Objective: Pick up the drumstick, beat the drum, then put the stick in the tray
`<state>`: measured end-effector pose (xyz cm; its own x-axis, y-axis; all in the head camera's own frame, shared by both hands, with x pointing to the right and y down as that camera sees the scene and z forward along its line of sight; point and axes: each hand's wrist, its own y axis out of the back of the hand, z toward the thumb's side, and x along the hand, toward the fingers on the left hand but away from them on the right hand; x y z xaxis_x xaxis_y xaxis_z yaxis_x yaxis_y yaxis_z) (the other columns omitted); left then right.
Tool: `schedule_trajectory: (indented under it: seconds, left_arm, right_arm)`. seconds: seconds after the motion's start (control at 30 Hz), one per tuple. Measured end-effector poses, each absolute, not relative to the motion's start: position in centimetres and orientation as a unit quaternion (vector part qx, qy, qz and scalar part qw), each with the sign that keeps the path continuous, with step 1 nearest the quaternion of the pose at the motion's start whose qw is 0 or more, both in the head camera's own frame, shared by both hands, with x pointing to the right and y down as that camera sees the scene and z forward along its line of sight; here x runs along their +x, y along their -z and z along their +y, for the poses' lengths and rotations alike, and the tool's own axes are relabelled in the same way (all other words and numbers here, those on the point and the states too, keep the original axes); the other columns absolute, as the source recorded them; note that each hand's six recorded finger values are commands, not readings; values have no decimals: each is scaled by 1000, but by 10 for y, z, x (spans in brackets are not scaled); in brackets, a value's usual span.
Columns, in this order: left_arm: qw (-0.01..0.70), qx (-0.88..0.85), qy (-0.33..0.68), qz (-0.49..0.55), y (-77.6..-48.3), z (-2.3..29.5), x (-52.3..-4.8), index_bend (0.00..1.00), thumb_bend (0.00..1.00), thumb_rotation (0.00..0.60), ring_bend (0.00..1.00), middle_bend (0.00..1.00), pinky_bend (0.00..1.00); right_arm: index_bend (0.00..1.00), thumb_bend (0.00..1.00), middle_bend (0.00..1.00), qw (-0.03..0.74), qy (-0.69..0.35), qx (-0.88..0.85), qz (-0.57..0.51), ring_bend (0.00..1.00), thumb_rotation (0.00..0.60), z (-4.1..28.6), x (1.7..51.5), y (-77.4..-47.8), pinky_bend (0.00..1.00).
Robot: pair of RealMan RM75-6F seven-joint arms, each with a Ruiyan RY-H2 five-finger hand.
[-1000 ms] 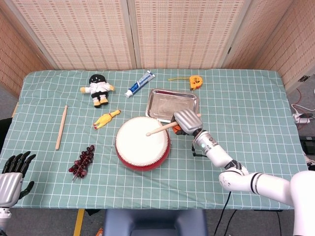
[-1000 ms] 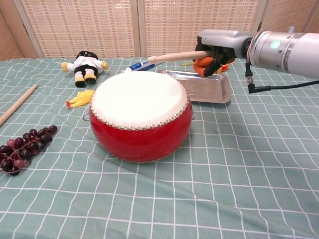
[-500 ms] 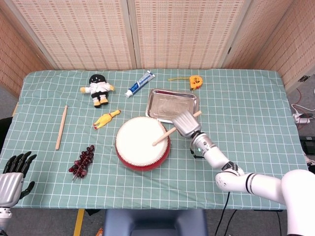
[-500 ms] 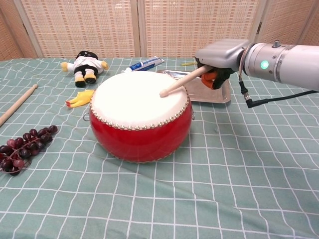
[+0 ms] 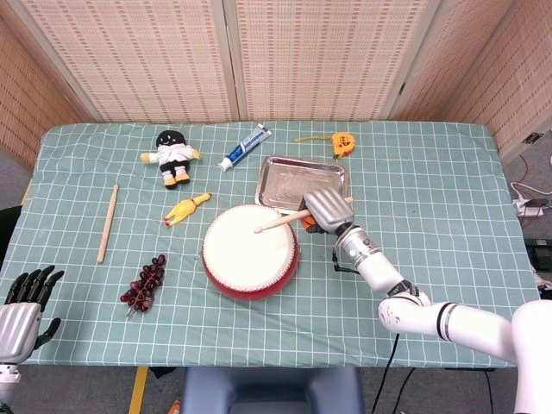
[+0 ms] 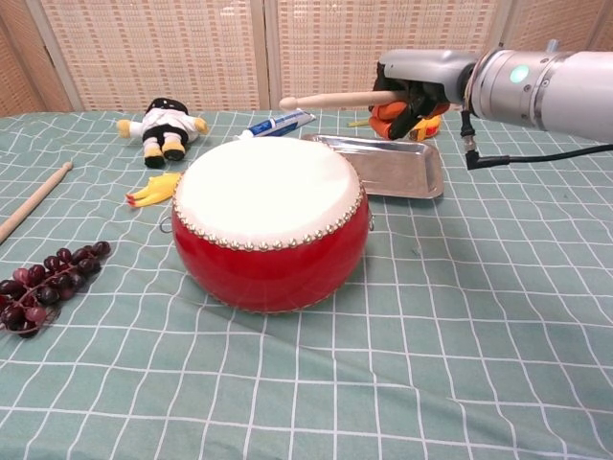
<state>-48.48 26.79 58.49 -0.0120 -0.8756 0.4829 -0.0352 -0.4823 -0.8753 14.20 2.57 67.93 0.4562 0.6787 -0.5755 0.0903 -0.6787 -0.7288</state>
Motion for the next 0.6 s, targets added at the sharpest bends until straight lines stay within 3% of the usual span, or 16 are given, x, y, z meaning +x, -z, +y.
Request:
schedule_trajectory:
  seconds: [0.3, 0.6]
  left_arm:
    - [344, -612, 607, 372, -586, 269, -485, 121, 271, 600, 53, 46, 34]
    - [345, -612, 604, 376, -585, 268, -486, 121, 272, 600, 54, 45, 34]
  right_arm:
    - [1000, 744, 1000, 432, -512, -727, -154, 1000, 600, 29, 135, -696, 1000]
    - [1000, 742, 1000, 384, -492, -749, -224, 1000, 600, 22, 135, -681, 1000]
